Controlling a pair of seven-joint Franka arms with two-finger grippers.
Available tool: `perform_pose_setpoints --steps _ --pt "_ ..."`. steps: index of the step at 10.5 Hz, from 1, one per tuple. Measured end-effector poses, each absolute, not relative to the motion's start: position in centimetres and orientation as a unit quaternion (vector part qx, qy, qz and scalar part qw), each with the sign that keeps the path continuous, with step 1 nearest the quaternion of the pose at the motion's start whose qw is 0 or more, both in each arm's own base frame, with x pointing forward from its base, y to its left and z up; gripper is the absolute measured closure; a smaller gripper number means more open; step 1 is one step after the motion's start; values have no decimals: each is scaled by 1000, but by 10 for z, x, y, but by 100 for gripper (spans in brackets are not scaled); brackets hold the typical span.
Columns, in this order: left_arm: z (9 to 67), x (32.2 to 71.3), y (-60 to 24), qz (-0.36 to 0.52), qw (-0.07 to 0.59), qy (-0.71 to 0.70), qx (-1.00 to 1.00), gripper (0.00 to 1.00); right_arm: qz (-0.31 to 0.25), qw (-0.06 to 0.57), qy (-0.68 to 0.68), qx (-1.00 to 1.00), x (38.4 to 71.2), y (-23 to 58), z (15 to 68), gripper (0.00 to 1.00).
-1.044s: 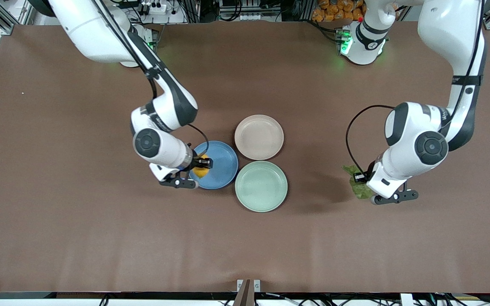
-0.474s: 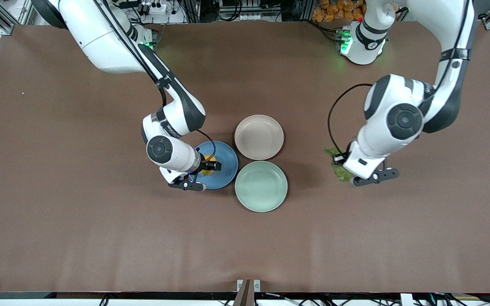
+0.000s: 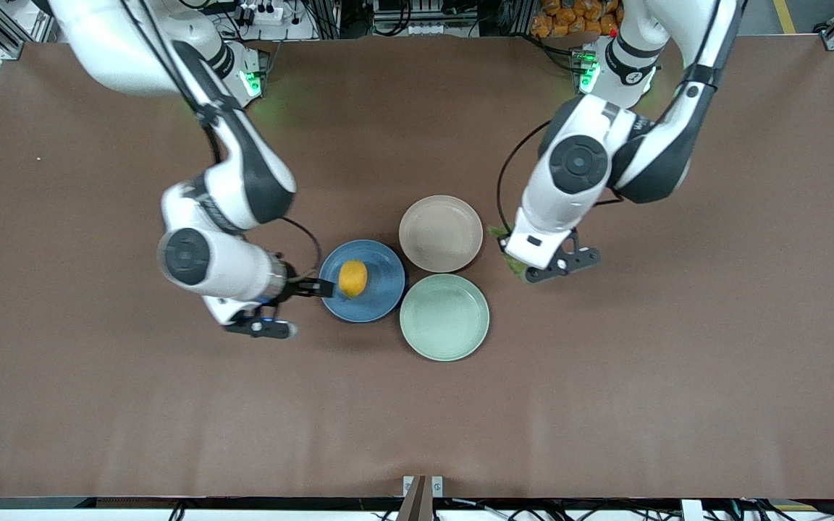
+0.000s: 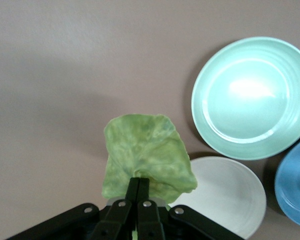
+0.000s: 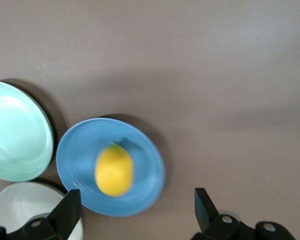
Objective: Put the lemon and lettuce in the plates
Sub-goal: 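Lower the lemon onto the blue plate and open the right gripper, then carry the lettuce onto the beige plate while the right gripper withdraws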
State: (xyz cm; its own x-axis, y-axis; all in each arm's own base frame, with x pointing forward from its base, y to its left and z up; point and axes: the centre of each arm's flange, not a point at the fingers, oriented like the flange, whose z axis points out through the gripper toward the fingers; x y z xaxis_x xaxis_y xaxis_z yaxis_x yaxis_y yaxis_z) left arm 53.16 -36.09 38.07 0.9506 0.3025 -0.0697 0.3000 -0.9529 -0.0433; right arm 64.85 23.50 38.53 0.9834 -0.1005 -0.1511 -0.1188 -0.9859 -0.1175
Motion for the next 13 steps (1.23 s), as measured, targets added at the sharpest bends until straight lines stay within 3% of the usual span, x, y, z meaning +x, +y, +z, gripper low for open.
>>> perform_pose_setpoints --steps 3,6,12,13 --pt "371 496 -407 42 26 -168 -985 98 15 24 6 -1000 658 148 464 0" --pt "343 473 -440 48 36 -178 -982 98 8 4 -27 -1000 648 47 520 0" --pt "251 452 -497 45 32 -203 -978 97 6 8 -16 -1000 603 12 598 0" --pt "241 454 -497 46 34 -205 -977 92 10 8 -15 -1000 598 10 601 0"
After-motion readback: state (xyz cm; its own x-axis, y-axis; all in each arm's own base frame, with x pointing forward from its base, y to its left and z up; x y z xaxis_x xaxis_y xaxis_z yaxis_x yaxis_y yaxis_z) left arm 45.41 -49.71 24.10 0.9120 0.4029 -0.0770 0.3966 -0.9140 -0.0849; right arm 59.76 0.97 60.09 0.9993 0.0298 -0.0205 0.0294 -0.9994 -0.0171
